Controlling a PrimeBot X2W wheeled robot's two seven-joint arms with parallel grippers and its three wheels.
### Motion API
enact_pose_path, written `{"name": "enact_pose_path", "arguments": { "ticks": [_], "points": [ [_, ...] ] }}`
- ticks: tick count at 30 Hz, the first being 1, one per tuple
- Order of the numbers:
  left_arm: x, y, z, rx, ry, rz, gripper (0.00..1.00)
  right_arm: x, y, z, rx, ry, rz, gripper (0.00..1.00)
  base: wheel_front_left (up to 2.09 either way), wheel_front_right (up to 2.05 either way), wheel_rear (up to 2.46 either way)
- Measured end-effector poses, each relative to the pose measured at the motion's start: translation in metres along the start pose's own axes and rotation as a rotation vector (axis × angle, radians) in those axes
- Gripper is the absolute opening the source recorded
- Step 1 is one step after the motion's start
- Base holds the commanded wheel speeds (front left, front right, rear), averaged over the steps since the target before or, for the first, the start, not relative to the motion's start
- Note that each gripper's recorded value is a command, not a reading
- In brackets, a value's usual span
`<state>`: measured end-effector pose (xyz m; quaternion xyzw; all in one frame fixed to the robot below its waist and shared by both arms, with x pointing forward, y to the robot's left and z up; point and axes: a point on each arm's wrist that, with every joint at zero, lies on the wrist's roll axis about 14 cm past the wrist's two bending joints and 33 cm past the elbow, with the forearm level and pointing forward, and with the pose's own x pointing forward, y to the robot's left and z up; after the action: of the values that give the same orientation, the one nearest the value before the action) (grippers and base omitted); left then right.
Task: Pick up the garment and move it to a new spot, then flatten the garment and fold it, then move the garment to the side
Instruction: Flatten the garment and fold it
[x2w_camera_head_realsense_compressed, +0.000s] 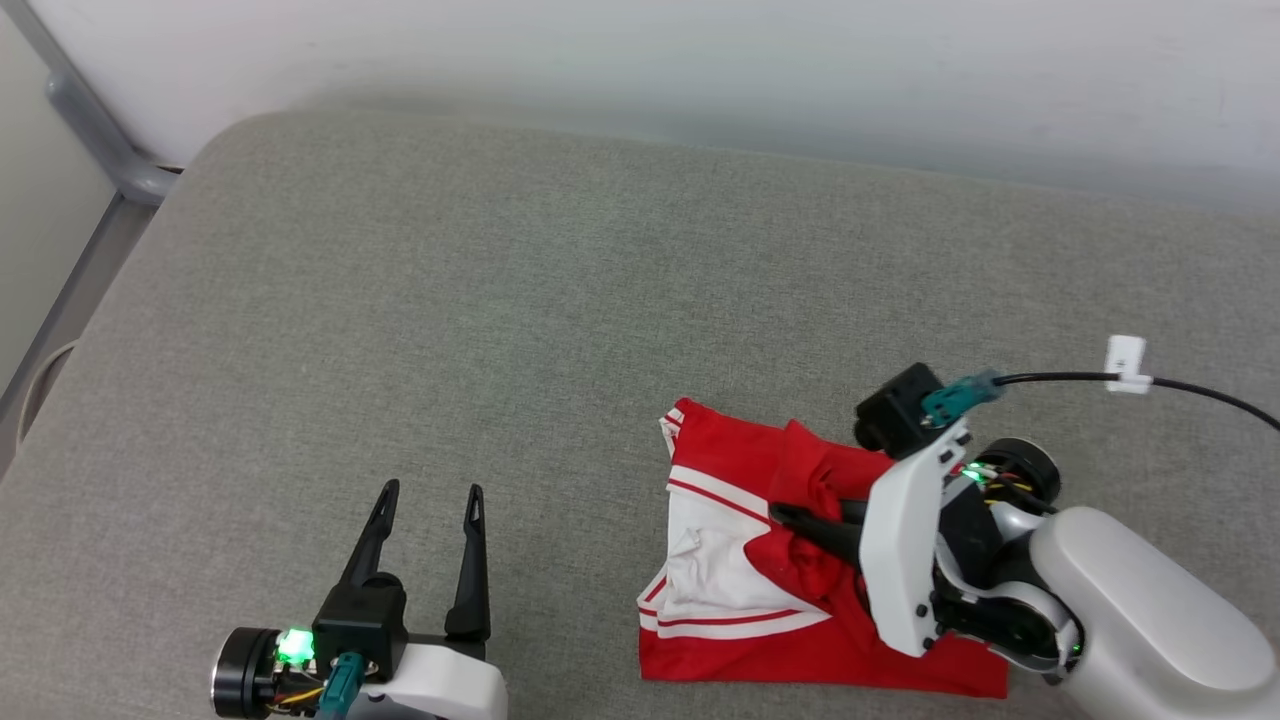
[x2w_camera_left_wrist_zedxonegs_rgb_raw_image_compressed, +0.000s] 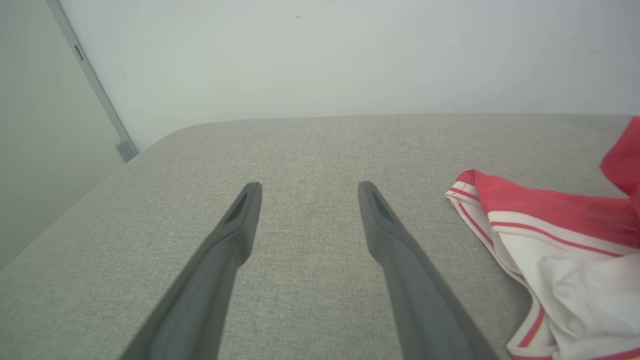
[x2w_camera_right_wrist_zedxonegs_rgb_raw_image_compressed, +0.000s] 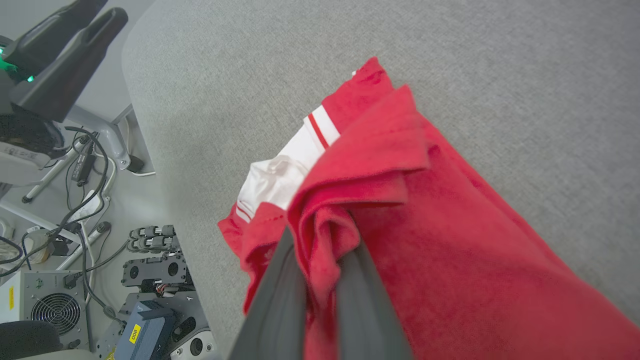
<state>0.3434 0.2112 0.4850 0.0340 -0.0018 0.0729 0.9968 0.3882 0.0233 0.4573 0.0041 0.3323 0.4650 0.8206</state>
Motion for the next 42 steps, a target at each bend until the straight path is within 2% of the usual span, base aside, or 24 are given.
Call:
{"name": "enact_pose_path", "arguments": {
  "ticks": [6,12,16,18,19,24,30,38,40,42],
  "points": [
    [0.000,0.002,-0.002,-0.008,0.007,0.013,1.00,0.025,-0.005,-0.009,-0.038,0.060,-0.018,0.00,0.00,0.00,0.00],
    [0.000,0.003,-0.005,-0.011,0.019,0.022,1.00,0.042,-0.015,-0.038,-0.051,0.156,-0.052,0.00,0.00,0.00,0.00],
    [0.001,0.004,-0.006,-0.011,0.021,0.023,1.00,0.047,-0.015,-0.039,-0.062,0.133,-0.052,0.00,0.00,0.00,0.00],
    [0.001,0.004,-0.005,-0.012,0.020,0.025,1.00,0.047,-0.014,-0.034,-0.049,0.095,-0.047,0.52,0.00,0.00,0.00],
    [0.001,0.004,-0.005,-0.012,0.017,0.025,1.00,0.046,-0.013,-0.031,-0.047,0.077,-0.046,1.00,0.00,0.00,0.00],
    [0.001,0.004,-0.001,-0.011,0.005,0.022,1.00,0.034,-0.017,-0.012,-0.093,-0.026,-0.063,1.00,0.00,0.00,0.00],
    [0.000,-0.002,0.004,-0.005,-0.013,-0.003,1.00,-0.011,-0.034,0.035,-0.108,-0.293,-0.135,1.00,0.00,0.00,0.00],
    [0.002,-0.012,0.008,0.005,-0.031,-0.052,1.00,-0.094,-0.080,0.078,-0.216,-0.626,-0.387,1.00,0.00,0.00,0.00],
    [0.002,-0.015,0.009,0.007,-0.036,-0.063,1.00,-0.115,-0.090,0.080,-0.260,-0.686,-0.466,1.00,0.00,0.00,0.00],
    [0.001,-0.016,0.011,0.008,-0.041,-0.070,1.00,-0.130,-0.094,0.077,-0.251,-0.745,-0.526,1.00,0.00,0.00,0.00]
  ]
}}
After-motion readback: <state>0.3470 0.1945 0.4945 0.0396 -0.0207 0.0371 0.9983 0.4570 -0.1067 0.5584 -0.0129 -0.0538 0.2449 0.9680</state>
